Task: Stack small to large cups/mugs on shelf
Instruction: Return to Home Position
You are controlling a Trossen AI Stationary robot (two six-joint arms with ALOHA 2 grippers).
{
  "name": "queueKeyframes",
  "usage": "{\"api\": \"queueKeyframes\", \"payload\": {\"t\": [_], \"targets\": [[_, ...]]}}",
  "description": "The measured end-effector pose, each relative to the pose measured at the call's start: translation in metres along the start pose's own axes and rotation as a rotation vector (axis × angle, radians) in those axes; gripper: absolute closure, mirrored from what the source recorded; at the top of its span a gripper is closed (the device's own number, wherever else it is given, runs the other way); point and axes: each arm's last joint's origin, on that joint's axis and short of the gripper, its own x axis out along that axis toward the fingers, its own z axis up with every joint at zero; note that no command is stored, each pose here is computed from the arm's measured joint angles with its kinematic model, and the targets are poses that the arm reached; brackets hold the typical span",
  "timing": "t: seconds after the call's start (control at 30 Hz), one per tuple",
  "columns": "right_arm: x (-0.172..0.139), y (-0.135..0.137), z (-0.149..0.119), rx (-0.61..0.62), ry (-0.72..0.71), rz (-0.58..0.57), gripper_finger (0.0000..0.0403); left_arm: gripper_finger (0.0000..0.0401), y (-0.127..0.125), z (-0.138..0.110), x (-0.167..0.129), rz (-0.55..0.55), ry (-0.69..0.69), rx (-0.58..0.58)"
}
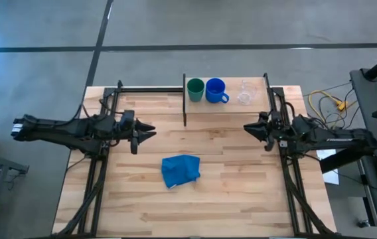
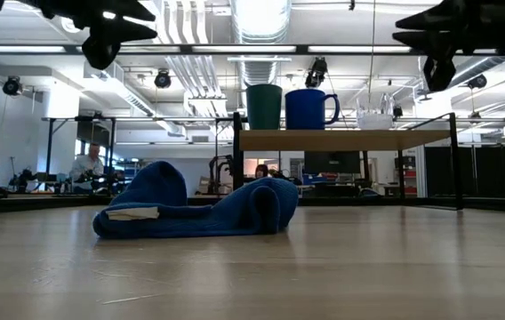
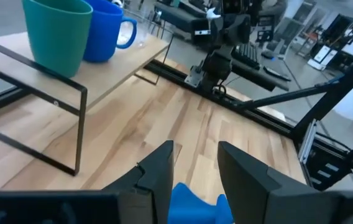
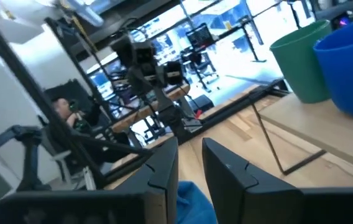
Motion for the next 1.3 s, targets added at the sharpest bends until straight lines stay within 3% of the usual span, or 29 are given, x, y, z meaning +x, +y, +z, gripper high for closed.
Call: {"api": "queueKeyframes", "payload": {"t": [0.3, 0.57, 0.93, 1.3], "targets": [[-0.020, 0.001, 0.004, -0.017, -0.008, 0.027, 0.0330, 0.0290, 0.007, -0.003, -0.022, -0.033, -0.073, 0.020], [-0.030, -0.003, -0.001, -0.023, 0.035, 0.004, 0.0324, 0.0290, 0.020, -0.027, -0.026, -0.042, -0.091, 0.010], [-0.034, -0.007, -0.008, -0.034, 0.099, -0.038, 0.0327, 0.0290, 0.036, -0.052, -0.041, -0.111, -0.243, -0.030], [-0.033, -0.016, -0.024, -0.032, 0.037, -0.007, 0.0324, 0.0290, 0.048, -0.070, -0.055, -0.154, -0.343, -0.058]]}}
